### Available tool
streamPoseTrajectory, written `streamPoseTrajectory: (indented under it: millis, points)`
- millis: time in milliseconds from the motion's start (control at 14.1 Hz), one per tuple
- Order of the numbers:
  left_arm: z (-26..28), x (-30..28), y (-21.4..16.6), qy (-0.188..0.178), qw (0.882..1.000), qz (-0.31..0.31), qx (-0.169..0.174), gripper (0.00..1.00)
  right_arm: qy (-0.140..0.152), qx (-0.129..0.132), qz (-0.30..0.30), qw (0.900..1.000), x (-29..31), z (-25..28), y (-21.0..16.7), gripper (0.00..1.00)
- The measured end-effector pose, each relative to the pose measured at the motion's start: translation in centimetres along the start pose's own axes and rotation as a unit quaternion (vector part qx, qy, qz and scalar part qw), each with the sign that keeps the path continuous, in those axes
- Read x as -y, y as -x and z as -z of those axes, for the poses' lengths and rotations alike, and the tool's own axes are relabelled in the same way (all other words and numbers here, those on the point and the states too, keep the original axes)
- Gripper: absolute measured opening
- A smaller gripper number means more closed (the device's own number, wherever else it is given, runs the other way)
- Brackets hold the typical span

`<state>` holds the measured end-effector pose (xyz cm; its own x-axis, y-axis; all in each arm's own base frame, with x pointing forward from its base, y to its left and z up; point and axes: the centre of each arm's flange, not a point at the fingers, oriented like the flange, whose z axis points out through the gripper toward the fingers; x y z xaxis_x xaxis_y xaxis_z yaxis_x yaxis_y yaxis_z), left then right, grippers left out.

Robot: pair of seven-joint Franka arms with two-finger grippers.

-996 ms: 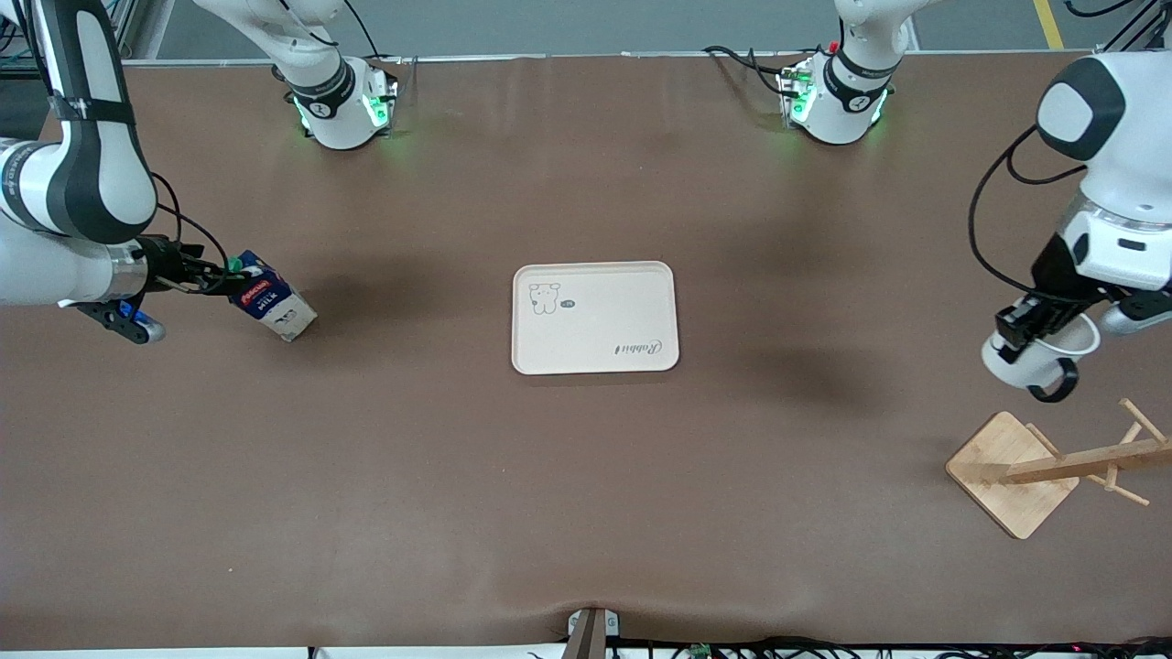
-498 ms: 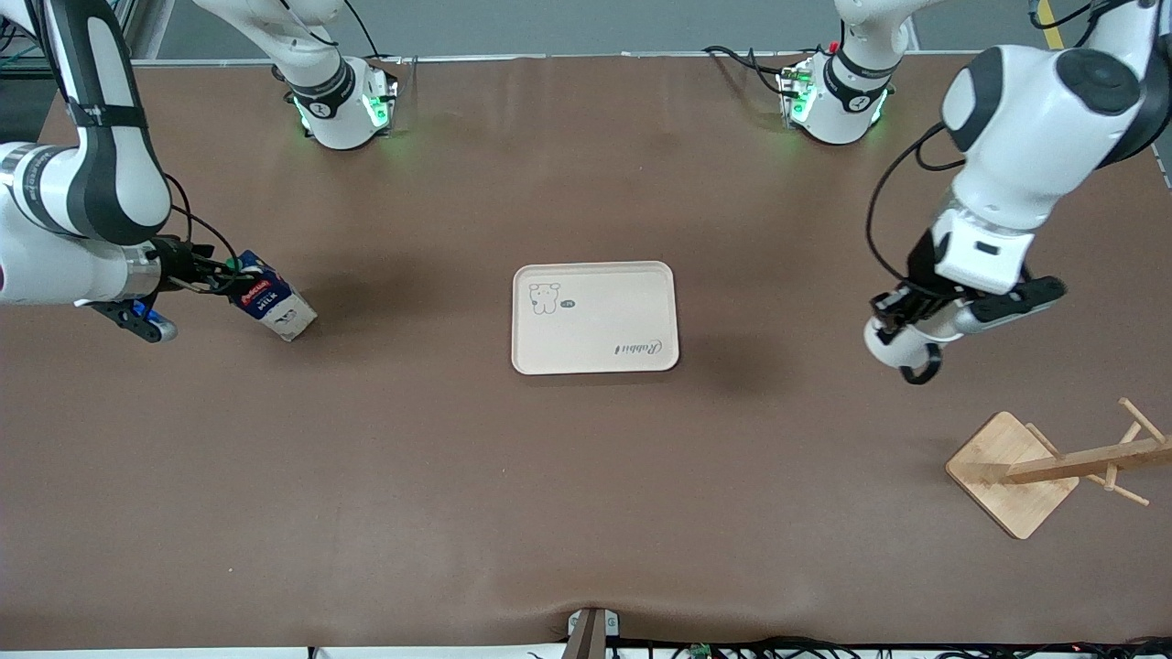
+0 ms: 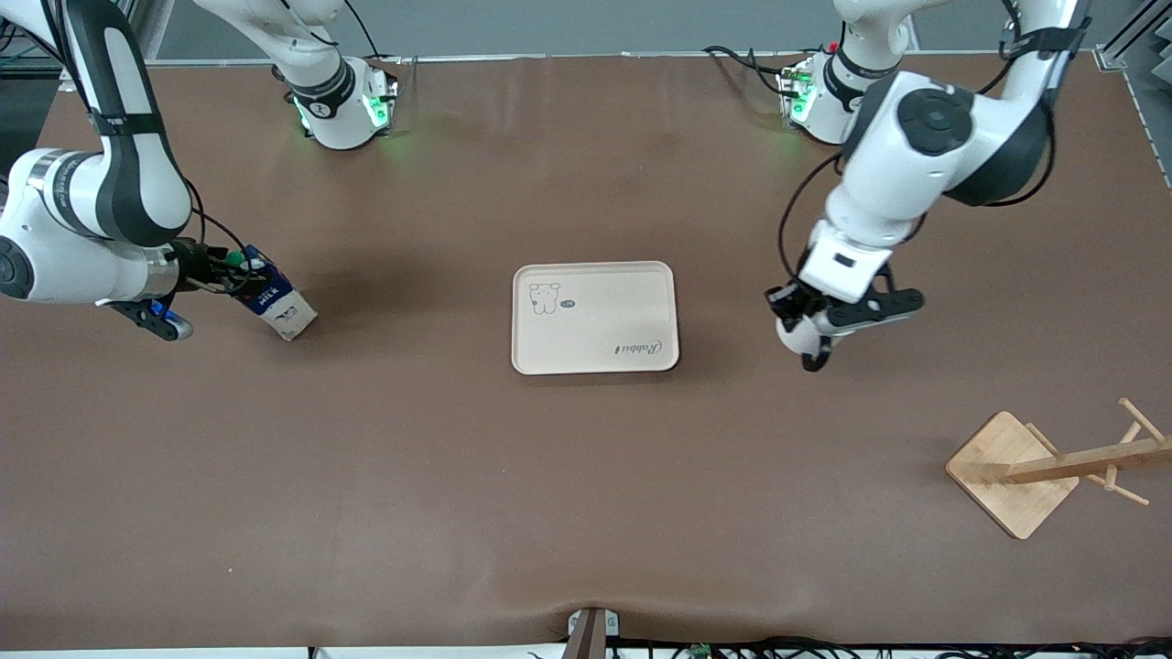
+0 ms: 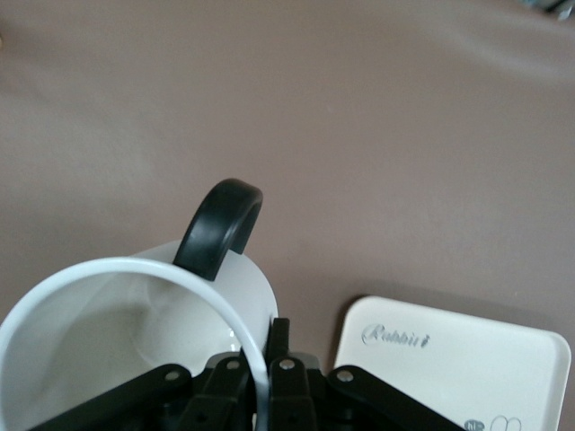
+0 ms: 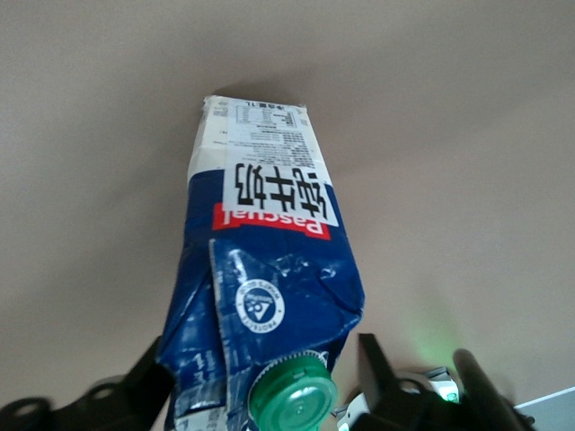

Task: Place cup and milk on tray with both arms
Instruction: 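Lift the mug off the stand with the left gripper toward the tray, then lower the mug onto the tray while the right gripper lifts the carton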

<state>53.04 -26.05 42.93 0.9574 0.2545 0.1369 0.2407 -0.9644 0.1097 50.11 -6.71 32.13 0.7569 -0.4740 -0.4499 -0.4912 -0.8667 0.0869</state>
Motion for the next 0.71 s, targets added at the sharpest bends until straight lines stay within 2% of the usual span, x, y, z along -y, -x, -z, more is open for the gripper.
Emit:
streamPoseTrajectory:
  millis: [142,213,498,712]
  points:
    - [-1.2,-3.3,1.8,-0.011,1.0,0.006,0.015,0.05,0.0,-0.001,-0.001,1.0,0.0,0.0,0.0,0.61]
    - [-2.2,-4.9,2.6,-0.011,1.0,0.009,0.028,0.05,-0.001,-0.002,-0.001,1.0,0.0,0.0,-0.1,0.54]
    - [-7.9,-9.8,5.3,-0.016,0.997,0.019,0.074,0.05,-0.001,-0.003,0.0,1.0,0.1,0.1,0.0,0.51]
    - [-11.5,-12.2,7.7,-0.025,0.994,0.029,0.099,0.05,0.004,0.006,0.01,1.0,0.6,1.4,0.4,0.51]
